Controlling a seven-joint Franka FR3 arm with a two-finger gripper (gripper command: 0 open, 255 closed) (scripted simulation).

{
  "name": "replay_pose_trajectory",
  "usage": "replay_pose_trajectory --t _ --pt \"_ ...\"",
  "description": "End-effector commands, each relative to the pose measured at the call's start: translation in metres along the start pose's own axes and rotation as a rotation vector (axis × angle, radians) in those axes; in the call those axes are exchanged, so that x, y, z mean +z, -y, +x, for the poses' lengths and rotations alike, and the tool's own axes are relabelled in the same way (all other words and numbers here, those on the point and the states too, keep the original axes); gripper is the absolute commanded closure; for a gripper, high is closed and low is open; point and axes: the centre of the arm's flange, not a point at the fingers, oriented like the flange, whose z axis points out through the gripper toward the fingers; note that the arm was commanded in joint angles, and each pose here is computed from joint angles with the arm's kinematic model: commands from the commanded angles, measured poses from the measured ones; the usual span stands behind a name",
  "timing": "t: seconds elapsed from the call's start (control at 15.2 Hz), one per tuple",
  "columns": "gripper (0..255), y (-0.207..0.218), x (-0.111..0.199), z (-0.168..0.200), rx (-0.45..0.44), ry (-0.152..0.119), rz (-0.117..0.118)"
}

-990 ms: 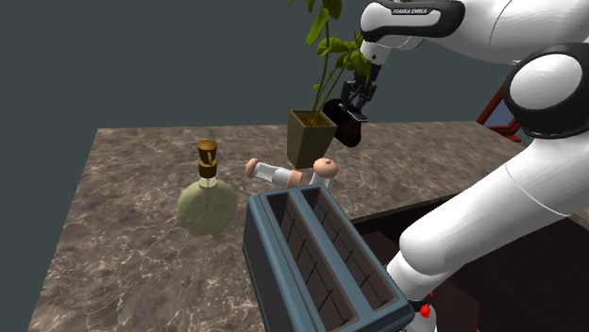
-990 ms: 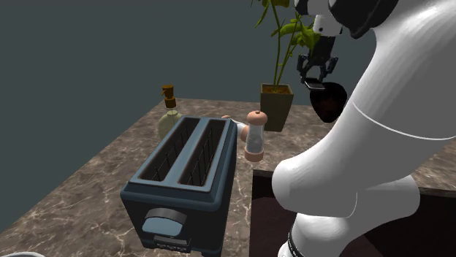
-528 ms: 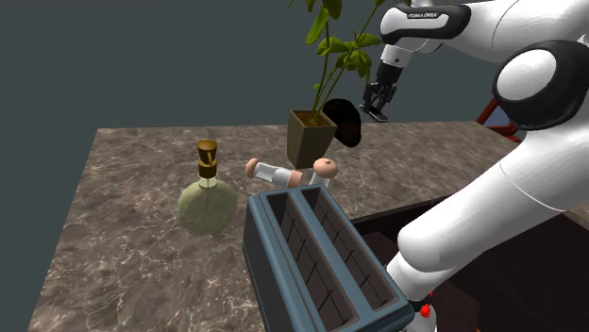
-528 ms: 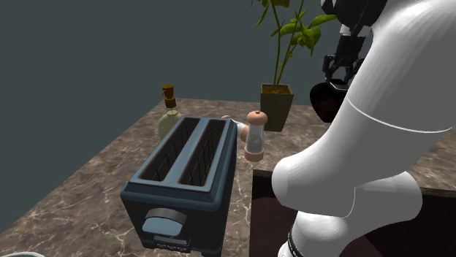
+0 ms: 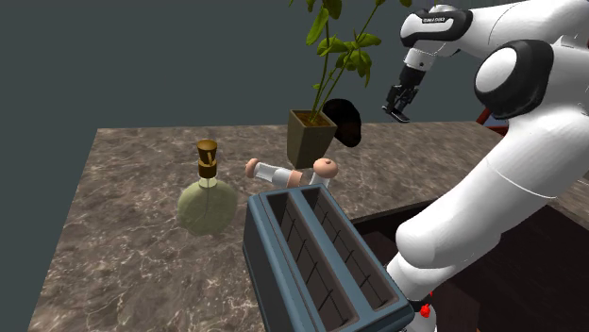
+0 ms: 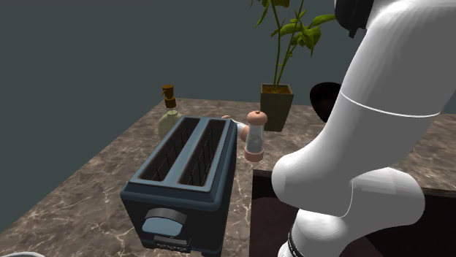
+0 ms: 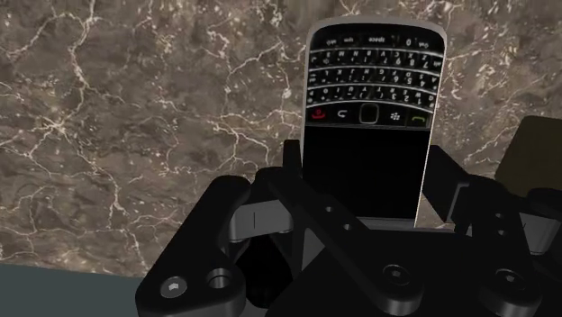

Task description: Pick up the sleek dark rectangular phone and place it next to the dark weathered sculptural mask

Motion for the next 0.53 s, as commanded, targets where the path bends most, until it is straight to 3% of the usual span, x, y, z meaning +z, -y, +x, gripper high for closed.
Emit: replay_pose_trajectory --t 0.0,0.46 --pt "255 -0.026 -0.001 -0.007 -0.002 0.0 0.0" --pt "255 -0.117 -0.006 -0.027 -0.002 0.0 0.0"
